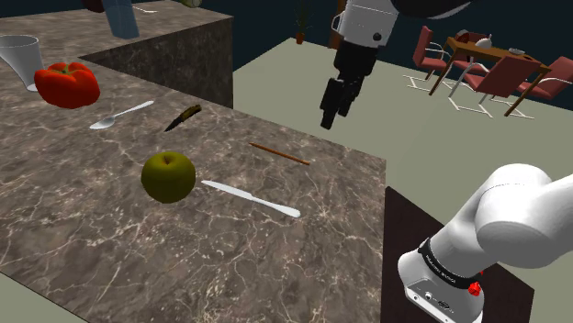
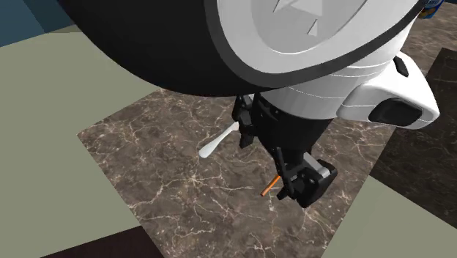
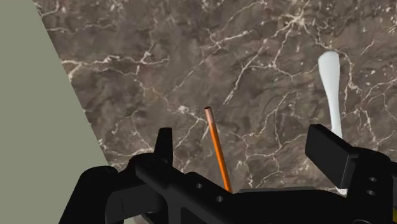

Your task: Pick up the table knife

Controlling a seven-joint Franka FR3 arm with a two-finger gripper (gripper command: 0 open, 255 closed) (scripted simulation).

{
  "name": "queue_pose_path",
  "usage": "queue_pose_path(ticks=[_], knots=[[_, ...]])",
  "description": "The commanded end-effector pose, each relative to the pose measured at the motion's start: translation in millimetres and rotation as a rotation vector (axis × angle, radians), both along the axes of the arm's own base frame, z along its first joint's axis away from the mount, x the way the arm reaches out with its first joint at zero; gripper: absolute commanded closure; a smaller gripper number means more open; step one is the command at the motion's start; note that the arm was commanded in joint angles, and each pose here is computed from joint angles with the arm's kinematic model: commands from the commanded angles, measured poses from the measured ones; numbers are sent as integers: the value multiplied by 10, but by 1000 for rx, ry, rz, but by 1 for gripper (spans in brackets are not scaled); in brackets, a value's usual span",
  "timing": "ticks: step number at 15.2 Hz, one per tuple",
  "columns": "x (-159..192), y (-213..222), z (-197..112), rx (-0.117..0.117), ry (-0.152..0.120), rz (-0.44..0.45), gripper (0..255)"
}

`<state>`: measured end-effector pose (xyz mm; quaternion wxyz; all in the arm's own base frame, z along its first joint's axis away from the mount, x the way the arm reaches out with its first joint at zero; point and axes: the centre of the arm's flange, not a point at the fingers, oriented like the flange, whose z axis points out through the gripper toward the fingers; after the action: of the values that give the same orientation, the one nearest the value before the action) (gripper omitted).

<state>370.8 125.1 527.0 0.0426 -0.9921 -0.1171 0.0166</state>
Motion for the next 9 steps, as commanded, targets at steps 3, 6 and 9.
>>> queue_pose_path(ticks=[3, 6, 9], knots=[[145, 513, -233, -13, 41, 49, 0], [248, 886, -410, -24, 71, 85, 0], [332, 1261, -594, -34, 101, 121, 0]])
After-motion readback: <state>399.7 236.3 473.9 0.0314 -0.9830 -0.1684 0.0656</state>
